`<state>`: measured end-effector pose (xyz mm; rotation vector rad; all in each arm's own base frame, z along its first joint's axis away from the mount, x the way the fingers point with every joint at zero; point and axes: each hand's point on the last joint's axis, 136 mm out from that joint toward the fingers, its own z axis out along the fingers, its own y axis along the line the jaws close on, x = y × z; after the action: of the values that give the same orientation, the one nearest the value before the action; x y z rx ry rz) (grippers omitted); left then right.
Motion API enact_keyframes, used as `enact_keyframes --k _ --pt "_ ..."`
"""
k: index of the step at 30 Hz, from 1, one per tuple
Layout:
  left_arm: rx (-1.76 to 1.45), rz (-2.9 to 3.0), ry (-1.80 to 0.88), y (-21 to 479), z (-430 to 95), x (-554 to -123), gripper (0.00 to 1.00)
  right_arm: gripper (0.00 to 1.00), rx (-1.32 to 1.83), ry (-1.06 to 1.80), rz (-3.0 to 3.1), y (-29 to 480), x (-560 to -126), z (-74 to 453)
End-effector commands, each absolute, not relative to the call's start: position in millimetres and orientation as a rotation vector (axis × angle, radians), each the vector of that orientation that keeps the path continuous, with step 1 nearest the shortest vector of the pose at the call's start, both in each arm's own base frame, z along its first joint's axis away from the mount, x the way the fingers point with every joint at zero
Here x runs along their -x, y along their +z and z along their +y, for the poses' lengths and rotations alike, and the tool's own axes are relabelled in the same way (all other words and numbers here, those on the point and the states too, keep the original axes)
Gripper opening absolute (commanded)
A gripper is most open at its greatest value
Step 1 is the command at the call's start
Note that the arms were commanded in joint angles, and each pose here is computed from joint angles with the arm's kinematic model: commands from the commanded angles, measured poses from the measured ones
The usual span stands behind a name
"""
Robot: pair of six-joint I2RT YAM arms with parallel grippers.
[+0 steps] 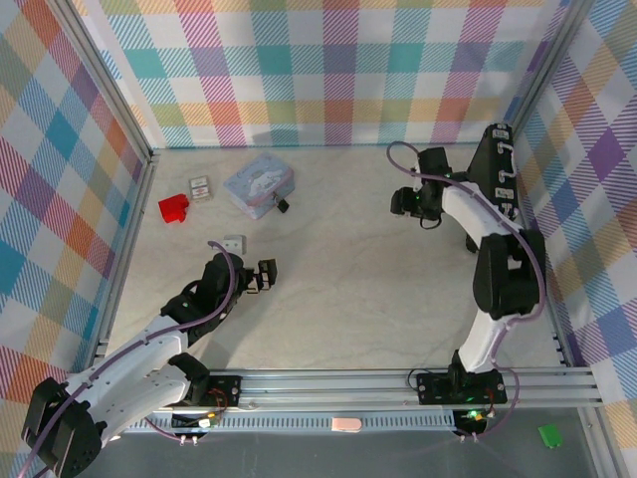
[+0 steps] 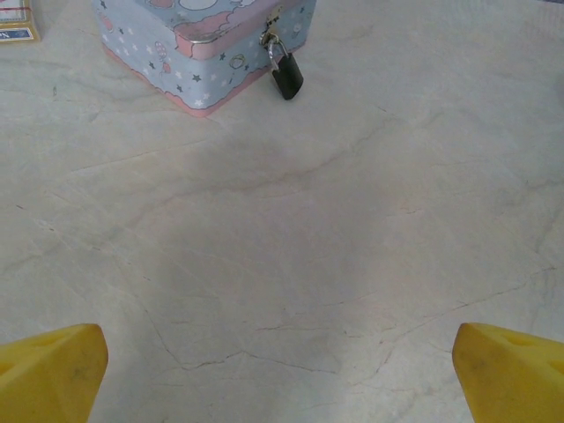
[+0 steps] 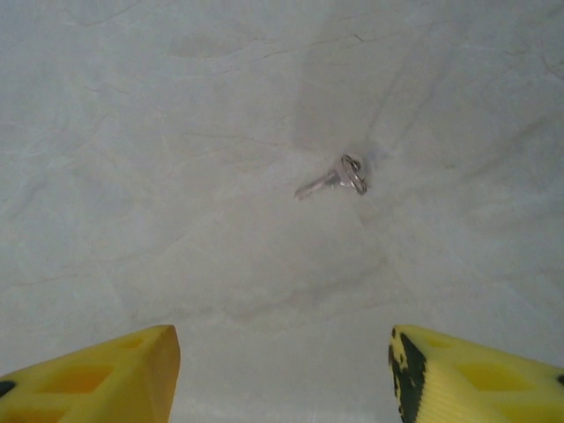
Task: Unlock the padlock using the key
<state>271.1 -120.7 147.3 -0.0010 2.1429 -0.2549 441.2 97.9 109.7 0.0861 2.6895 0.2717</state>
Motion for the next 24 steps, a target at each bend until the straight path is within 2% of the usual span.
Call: enact_keyframes --k 1,9,15,24 --pt "-0.021 2.127 -0.228 146.9 -121.1 -273.9 1.0 0.59 -0.038 0.225 2.749 98.7 -445.1 99.3" --pt "-0.049 2.144 -0.258 143.4 -129.5 -275.3 1.0 0.46 -0.027 0.129 2.822 66.3 -461.1 93.9" --pt "-0.052 2.153 -0.257 141.6 -130.9 -276.6 1.0 0.45 -0.028 0.035 2.848 55.3 -470.0 86.3" --pt "-0.053 2.149 -0.265 142.4 -131.7 -276.3 1.0 0.35 -0.031 0.01 2.877 42.1 -481.9 86.9"
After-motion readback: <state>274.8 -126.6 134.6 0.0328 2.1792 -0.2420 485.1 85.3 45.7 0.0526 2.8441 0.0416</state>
